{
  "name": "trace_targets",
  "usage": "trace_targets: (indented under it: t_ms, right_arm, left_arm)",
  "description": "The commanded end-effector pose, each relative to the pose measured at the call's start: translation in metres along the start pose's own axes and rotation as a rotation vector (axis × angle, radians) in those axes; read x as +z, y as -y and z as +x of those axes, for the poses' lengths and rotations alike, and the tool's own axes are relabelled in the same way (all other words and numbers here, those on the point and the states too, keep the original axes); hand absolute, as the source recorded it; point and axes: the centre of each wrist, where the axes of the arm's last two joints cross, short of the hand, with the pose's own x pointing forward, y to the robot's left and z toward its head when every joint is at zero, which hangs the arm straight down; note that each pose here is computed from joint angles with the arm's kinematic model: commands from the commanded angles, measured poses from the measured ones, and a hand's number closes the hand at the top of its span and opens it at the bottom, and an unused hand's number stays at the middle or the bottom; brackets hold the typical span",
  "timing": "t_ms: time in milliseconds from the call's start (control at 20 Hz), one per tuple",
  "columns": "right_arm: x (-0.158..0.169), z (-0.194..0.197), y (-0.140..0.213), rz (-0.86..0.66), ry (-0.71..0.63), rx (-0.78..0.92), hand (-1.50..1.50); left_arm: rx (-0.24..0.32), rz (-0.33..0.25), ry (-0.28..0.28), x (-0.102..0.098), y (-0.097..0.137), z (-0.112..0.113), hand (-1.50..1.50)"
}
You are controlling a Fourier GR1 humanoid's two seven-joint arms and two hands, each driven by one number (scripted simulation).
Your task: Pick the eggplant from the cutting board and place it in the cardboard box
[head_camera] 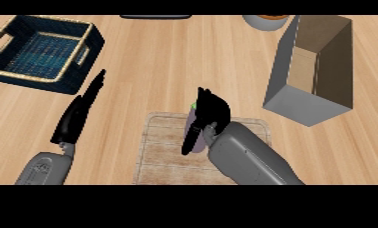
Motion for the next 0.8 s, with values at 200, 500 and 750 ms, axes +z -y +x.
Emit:
trace_targets:
  t_ms: [200,500,750]
  right_arm:
    - [-0.007,-0.002,-0.025,0.015,-0.133,-0.048,-1.5]
    - [-0.002,0.006,-0.03,-0.088,-0.072,0.114,1.5]
    - [-0.005,0.009,-0.036,-0.215,-0.047,0.146,1.5]
  left_arm:
    - [0.012,0.004,0.005,0.011,-0.003,0.006,0.0]
    - [-0.001,0.01,-0.005,0.011,-0.003,0.003,0.0]
    - [-0.01,0.011,0.003,0.01,-0.01,-0.012,0.0]
